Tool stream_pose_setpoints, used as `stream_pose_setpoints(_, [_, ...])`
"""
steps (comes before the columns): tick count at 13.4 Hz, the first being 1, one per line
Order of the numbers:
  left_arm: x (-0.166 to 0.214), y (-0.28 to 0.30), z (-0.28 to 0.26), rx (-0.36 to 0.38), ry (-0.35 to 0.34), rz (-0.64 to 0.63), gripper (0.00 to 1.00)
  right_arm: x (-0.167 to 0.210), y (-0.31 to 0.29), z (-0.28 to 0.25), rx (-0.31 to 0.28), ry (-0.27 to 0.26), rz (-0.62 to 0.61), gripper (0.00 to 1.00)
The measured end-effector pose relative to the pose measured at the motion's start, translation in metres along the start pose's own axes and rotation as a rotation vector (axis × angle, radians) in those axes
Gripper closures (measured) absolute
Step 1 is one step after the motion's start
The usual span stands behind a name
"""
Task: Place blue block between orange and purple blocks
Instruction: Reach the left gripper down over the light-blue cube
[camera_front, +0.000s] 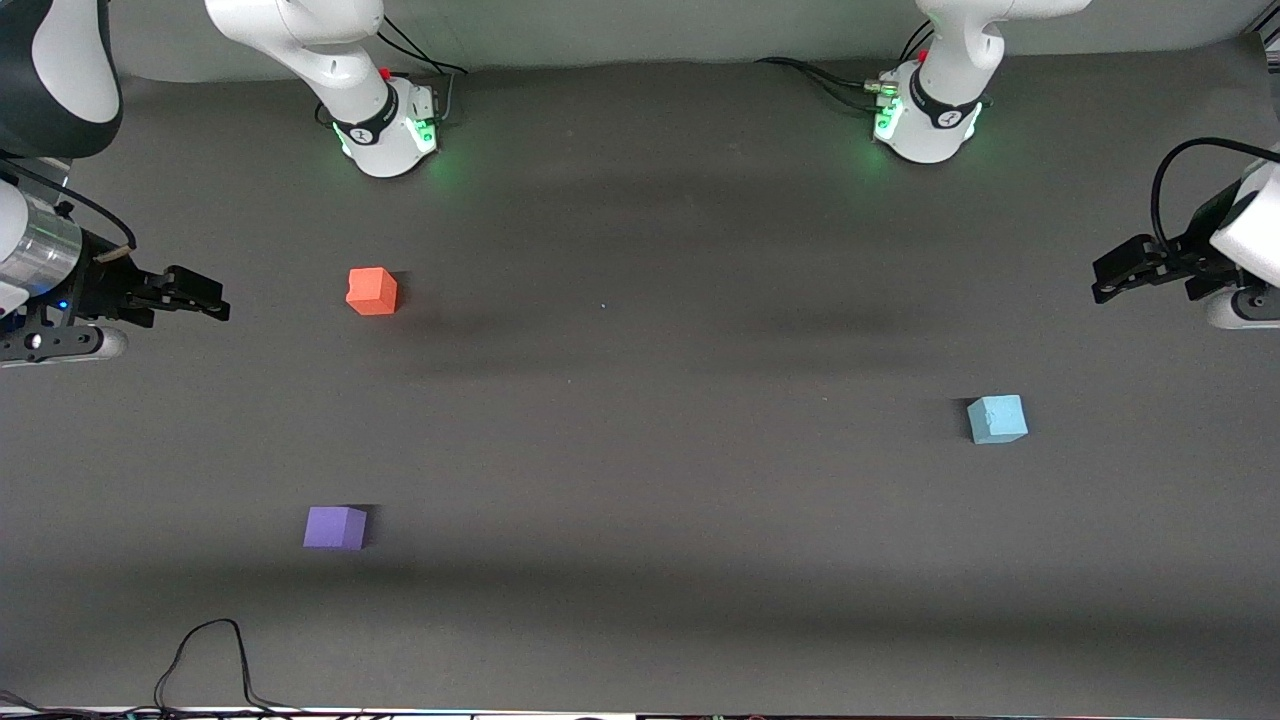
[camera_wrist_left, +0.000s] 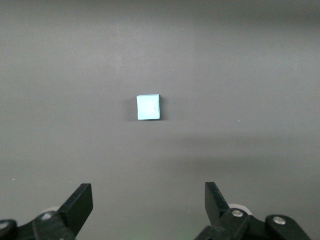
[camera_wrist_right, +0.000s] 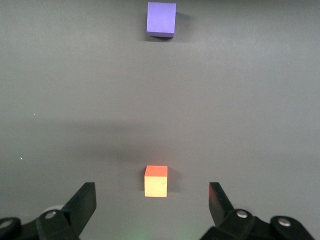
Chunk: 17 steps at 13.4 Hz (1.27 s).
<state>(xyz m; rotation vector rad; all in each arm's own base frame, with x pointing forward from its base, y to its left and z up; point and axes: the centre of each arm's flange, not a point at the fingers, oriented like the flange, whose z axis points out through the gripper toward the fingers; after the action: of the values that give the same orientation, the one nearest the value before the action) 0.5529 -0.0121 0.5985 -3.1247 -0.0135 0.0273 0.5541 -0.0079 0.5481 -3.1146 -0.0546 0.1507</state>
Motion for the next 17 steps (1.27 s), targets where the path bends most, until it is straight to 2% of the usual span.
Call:
stream_pose_setpoints(6, [0.000, -0.001, 0.003, 0.000, -0.011, 0.020, 0.00, 0.000, 0.000, 0.000, 0.000, 0.000, 0.001, 0.00])
stream_pose_setpoints(10, [0.006, -0.014, 0.031, 0.001, -0.032, 0.030, 0.00, -0.002, 0.001, -0.004, 0.000, 0.007, 0.001, 0.00])
stream_pose_setpoints(12, [0.021, -0.017, 0.069, 0.005, -0.022, 0.027, 0.00, -0.002, 0.001, -0.004, 0.000, 0.007, 0.002, 0.00])
stream_pose_setpoints(17, [0.049, -0.025, 0.220, 0.010, 0.011, 0.017, 0.00, -0.002, 0.001, -0.003, 0.000, 0.006, 0.001, 0.00])
